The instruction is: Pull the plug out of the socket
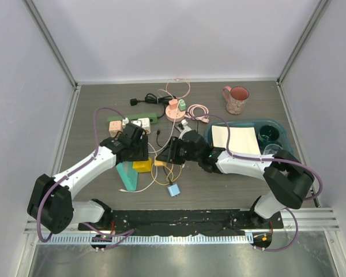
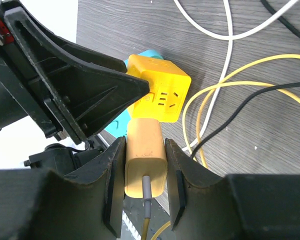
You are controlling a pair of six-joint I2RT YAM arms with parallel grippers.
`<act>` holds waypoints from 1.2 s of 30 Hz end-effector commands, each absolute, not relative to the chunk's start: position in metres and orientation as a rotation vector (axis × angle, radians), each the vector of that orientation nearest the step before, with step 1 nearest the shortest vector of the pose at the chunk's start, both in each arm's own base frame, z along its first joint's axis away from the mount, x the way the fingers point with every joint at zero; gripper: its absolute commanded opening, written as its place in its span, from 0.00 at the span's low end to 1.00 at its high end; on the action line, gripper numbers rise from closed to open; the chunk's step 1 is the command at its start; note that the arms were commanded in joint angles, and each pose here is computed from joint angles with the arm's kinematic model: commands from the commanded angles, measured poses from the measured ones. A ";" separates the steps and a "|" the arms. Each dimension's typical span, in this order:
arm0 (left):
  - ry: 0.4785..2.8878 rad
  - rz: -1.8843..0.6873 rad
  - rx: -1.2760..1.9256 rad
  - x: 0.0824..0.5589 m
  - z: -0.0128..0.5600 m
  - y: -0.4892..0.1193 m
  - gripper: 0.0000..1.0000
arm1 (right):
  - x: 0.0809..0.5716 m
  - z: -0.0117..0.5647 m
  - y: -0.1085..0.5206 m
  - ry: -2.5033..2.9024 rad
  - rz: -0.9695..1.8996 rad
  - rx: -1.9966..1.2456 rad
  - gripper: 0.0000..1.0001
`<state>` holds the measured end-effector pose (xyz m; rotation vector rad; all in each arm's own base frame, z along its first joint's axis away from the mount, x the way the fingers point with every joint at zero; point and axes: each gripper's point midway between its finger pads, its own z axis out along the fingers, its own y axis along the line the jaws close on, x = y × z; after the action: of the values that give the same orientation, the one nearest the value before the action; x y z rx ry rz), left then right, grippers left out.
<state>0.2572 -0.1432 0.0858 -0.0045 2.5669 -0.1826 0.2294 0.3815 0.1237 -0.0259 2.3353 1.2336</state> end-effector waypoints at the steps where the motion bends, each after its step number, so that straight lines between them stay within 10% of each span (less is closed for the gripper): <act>1: 2.572 -0.175 0.008 0.255 0.092 -0.140 0.62 | 0.235 0.135 0.363 2.276 1.174 -0.031 0.01; 9: 2.379 -0.380 -0.011 0.261 0.160 -0.156 0.80 | 0.250 0.103 0.307 2.336 0.818 0.046 0.25; 17: 2.380 -0.045 -0.207 0.243 0.168 -0.092 0.89 | 0.246 0.115 0.285 2.346 0.708 0.018 0.64; 36: 2.313 -0.127 -0.562 0.205 0.125 -0.080 0.78 | 0.241 0.157 0.282 2.256 0.780 -0.024 0.69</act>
<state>0.1964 -0.0656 0.1318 -0.5146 2.3455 -0.0749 0.2367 0.2732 0.1308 -0.0181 2.3358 0.7003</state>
